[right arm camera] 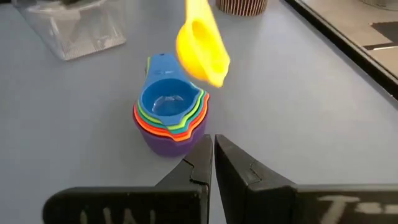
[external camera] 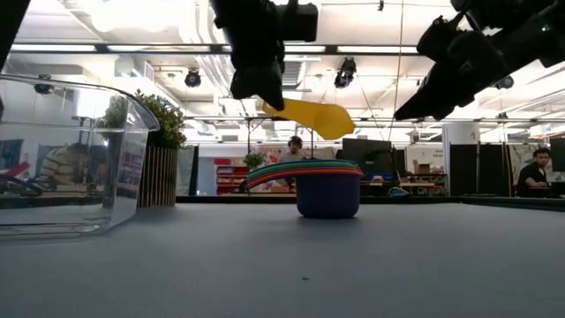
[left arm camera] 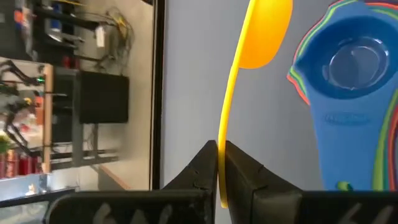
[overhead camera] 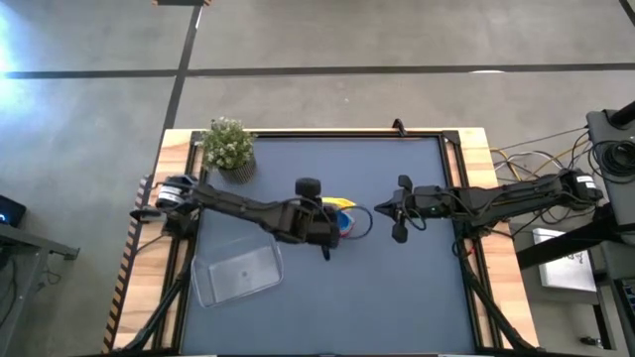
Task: Nest measuring cups in basket
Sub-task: Stack the yellow measuring cup on top of the blue measuring cup
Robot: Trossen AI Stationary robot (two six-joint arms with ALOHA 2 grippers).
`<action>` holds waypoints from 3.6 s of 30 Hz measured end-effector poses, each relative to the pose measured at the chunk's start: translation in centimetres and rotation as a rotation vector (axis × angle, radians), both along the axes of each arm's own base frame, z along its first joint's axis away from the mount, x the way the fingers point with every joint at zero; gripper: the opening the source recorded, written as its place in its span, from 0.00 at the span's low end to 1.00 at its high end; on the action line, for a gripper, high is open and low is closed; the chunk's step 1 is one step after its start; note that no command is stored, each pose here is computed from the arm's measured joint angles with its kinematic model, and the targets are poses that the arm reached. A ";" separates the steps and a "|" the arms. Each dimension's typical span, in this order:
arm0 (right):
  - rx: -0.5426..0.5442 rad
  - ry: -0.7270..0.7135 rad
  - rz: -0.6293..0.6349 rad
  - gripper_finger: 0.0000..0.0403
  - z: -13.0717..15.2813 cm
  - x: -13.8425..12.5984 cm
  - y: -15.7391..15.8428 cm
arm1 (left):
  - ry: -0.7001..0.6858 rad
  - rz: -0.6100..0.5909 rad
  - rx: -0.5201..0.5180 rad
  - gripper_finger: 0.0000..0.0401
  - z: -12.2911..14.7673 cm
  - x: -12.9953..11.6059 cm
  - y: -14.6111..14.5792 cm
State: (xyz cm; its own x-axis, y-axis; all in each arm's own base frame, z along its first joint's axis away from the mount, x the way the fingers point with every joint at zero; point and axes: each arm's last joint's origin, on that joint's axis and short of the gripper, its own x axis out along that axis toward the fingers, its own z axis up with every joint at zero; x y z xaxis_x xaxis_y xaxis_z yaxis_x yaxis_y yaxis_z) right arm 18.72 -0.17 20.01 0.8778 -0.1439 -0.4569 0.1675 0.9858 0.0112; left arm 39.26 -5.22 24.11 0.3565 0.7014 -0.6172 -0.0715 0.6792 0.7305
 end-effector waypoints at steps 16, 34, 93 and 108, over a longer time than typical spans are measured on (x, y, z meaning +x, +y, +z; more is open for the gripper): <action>0.024 -0.039 -0.011 0.02 0.7 -1.3 0.0 | -0.084 -0.019 0.070 0.00 -3.5 -0.9 -2.8; 0.023 -0.038 -0.010 0.02 0.6 -1.3 0.0 | -0.051 -0.033 0.069 0.00 -5.7 -0.7 -4.0; 0.043 -0.030 -0.012 0.02 0.2 -1.4 0.0 | 0.056 -0.077 -0.702 0.73 -4.5 1.0 5.4; 0.042 -0.032 -0.013 0.02 0.2 -1.4 0.0 | 0.138 -0.111 -0.837 0.68 -7.4 1.6 6.7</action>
